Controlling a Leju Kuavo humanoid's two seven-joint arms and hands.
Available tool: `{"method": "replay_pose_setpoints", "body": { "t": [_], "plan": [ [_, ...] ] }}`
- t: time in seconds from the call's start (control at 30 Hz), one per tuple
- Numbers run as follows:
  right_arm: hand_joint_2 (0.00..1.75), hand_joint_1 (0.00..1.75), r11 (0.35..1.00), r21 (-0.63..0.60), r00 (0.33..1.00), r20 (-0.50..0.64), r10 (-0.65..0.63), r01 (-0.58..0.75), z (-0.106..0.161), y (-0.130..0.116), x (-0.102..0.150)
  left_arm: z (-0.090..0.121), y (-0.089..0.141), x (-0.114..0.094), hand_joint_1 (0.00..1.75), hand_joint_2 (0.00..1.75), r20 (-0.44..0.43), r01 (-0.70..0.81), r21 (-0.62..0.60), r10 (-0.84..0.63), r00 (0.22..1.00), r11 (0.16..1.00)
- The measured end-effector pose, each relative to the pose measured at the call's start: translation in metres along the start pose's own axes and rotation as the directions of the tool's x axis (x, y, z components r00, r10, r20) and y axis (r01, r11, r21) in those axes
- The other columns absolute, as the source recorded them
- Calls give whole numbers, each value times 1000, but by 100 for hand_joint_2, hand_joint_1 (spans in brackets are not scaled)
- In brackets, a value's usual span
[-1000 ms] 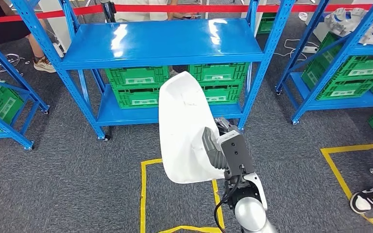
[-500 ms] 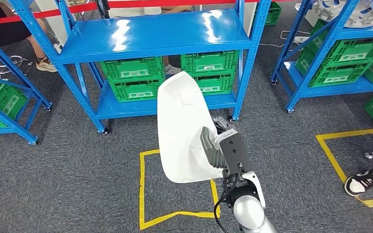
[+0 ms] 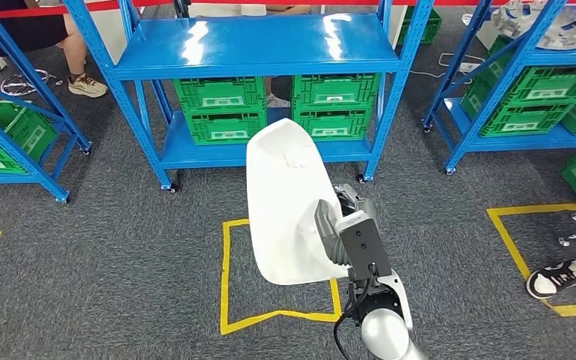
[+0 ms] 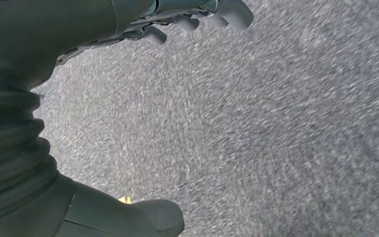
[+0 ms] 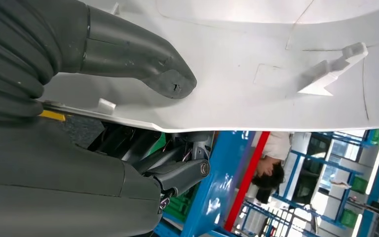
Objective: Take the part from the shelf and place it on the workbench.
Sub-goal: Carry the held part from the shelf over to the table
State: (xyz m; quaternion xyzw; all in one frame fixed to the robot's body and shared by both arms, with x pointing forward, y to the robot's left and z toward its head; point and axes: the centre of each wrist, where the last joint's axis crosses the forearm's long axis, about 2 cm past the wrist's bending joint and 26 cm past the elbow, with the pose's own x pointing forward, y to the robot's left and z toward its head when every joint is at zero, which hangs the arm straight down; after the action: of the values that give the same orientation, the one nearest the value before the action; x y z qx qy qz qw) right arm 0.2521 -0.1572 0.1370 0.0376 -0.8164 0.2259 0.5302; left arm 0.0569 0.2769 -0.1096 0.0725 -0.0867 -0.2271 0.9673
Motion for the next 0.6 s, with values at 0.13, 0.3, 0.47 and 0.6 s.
{"method": "replay_pose_setpoints", "body": {
  "t": [0.13, 0.3, 0.47, 0.6],
  "plan": [
    [175, 175, 1000, -9, 1000, 3, 13, -13, 3, -1, -2, 0, 0, 1, 0, 175, 13, 8, -2, -8, 1000, 1000],
    [175, 175, 1000, -13, 1000, -4, 20, -20, 7, -2, -4, 0, -1, -3, 0, 175, 12, 13, -11, -13, 1000, 1000],
    [175, 175, 1000, -15, 999, -23, 22, -22, 14, -1, -7, 0, -2, -4, 0, 175, 5, 23, -18, -23, 1000, 1000],
    [175, 175, 999, -17, 999, -30, 26, -27, 16, -1, -8, 0, -3, -5, 0, 175, 3, 13, -32, -13, 1000, 999]
  ]
}}
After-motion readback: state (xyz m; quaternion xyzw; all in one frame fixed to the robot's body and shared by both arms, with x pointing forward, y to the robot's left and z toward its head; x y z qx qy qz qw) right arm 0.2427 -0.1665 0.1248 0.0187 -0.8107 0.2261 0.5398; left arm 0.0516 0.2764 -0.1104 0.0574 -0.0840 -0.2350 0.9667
